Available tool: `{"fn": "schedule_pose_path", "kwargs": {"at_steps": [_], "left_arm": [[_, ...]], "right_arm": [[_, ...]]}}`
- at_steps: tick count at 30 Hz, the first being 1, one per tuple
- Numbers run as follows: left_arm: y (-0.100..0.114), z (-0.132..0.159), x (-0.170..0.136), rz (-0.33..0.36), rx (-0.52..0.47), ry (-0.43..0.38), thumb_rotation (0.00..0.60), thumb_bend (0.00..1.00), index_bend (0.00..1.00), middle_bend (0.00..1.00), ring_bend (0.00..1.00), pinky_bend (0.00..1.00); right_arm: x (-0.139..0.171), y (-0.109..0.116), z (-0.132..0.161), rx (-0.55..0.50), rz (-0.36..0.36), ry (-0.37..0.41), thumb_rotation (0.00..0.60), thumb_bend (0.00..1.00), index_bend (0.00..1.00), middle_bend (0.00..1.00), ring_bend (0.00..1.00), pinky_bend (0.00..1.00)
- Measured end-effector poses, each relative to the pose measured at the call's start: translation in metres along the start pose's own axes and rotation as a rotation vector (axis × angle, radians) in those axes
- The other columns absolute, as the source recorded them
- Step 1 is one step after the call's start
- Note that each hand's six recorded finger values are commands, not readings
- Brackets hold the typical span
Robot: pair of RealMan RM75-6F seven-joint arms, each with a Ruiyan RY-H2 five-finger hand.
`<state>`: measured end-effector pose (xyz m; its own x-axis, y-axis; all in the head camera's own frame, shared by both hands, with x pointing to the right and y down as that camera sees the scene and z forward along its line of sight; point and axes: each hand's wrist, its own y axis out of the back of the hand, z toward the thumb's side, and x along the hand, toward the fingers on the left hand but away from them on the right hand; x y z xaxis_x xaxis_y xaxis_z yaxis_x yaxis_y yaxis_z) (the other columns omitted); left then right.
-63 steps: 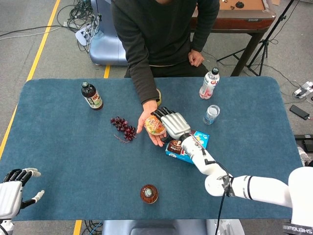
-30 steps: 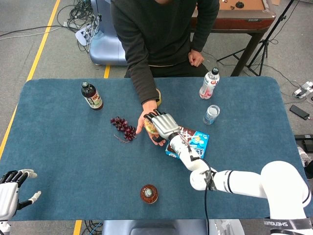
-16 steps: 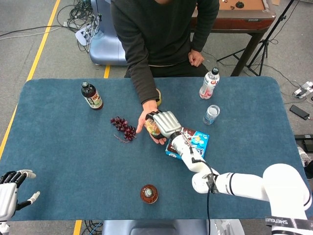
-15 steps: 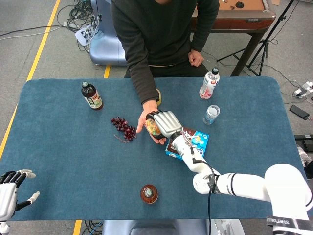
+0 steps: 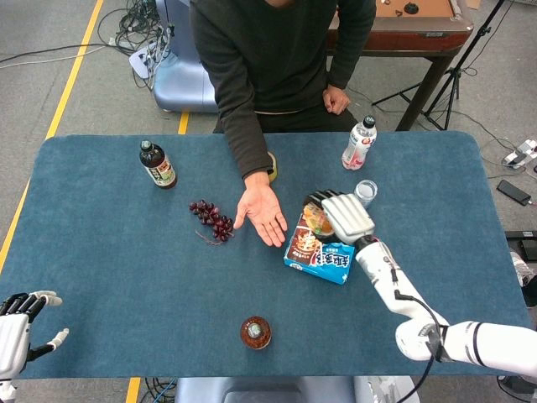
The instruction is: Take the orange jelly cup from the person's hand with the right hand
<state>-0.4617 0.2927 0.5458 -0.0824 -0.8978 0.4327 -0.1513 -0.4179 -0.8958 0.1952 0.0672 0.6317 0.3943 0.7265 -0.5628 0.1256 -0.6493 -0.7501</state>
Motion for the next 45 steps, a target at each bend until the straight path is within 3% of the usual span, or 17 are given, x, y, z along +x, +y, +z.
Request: {"fn": "schedule_pose_path", "kwargs": {"at_steps": [8,18,21,24,26,32,39,45], "left_arm": [[-0.002,0.004,0.0,-0.005,0.0,-0.009,0.6,0.17,0.41,0.34,0.29,0.18],[-0.002,0.004,0.0,-0.004,0.001,-0.004,0.6,0.17,0.41,0.34,0.29,0.18],[-0.002,0.003,0.0,-0.007,0.001,-0.001,0.6,0.17,0.41,0.34,0.29,0.18],[-0.004,0.004,0.0,-0.01,0.001,-0.005,0.6,0.17,0.41,0.34,0.29,0.18],[-0.004,0.004,0.0,-0.011,0.004,-0.006,0.6,0.17,0.41,0.34,0.29,0.18],[-0.003,0.004,0.0,-0.007,0.004,-0.005,0.6,0.17,0.41,0.34,0.29,0.18],[-0.003,0.005,0.001,-0.007,0.005,-0.007,0.6,0.17,0.41,0.34,0.29,0.18],[-0.001,0.003,0.002,-0.002,0.005,-0.003,0.6,0.17,0.41,0.34,0.29,0.18]], "right_arm": [[0.006,-0.018,-0.033,-0.014,0.033,-0.064,0.6,0.47,0.51,0.37,0.27,0.53],[-0.012,-0.06,-0.033,-0.008,0.09,-0.049,0.6,0.47,0.5,0.33,0.23,0.46],[-0.013,-0.068,-0.032,-0.002,0.112,-0.043,0.6,0.46,0.43,0.3,0.2,0.4],[-0.011,-0.073,-0.032,0.007,0.128,-0.039,0.6,0.43,0.29,0.22,0.12,0.28],[-0.01,-0.073,-0.032,0.016,0.132,-0.035,0.6,0.41,0.2,0.16,0.06,0.21],[-0.003,-0.066,-0.029,0.024,0.126,-0.022,0.6,0.41,0.07,0.05,0.0,0.12],[0.016,-0.045,-0.027,0.023,0.078,-0.011,0.6,0.41,0.05,0.04,0.0,0.12],[0.051,-0.016,-0.035,0.031,-0.01,-0.029,0.6,0.41,0.05,0.05,0.0,0.12]]}}
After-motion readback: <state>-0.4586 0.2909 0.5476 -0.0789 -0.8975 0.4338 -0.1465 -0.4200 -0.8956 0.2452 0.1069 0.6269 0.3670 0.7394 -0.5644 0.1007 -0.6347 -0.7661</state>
